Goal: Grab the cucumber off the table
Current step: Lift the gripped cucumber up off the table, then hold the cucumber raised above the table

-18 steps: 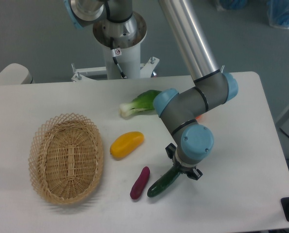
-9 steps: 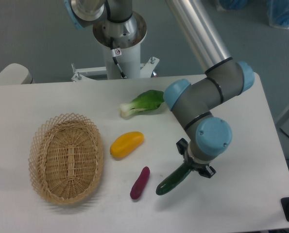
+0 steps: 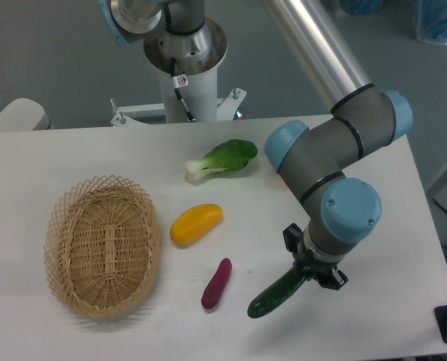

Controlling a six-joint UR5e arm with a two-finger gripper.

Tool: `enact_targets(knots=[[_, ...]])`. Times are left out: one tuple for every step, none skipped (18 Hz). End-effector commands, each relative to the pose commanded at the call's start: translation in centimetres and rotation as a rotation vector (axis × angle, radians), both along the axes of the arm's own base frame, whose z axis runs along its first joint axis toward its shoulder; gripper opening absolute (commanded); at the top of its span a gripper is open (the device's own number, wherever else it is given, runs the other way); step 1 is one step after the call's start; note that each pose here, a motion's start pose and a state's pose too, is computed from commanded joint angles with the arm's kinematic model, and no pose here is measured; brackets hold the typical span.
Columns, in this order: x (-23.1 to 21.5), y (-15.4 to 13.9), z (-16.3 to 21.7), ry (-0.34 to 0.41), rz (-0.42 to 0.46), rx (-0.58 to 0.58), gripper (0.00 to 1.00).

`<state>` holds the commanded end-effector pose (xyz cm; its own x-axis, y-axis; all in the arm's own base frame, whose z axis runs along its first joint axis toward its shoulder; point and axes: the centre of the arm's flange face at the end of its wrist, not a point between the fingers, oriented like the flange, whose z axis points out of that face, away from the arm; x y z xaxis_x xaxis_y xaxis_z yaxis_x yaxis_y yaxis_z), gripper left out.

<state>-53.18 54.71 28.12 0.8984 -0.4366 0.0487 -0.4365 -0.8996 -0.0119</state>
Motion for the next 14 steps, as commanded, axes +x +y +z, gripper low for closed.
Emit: enact_targets(knots=[[0.0,0.1,-0.4,-0.001,-0.002,-0.004,0.07],[-0.1,0.1,-0.6,-0.003,0.000,-0.006,0.07],[0.0,0.2,-0.9,-0.006,0.000,-0.008,0.07],[0.0,0.2,-1.0,-0.003,-0.002,-0.014,0.07],[0.0,0.2,-1.1,0.000,-0.007,-0.021,0.07],[0.3,0.4,-1.1,0.000,-0.013,-0.021,0.08],[0.5,0.6,-1.3,-0.002,-0.016,-0.024,0.08],[0.6,0.6,-1.3,0.002,-0.020,-0.029,0.08],[0.6,0.5,-1.5,0.003,-0.023,-0.033,0.09],[0.7,0.7,-1.4,0.004,-0.028,-0.032,0.09],[0.8,0.8,-1.5,0.004,-0.034,-0.032,0.09],[0.8,0.8,-1.6,0.004,-0.038,-0.034,0.09],[0.8,0.7,-1.5,0.005,-0.049,-0.032,0.09],[0.8,0.7,-1.5,0.003,-0.061,-0.033,0.10]])
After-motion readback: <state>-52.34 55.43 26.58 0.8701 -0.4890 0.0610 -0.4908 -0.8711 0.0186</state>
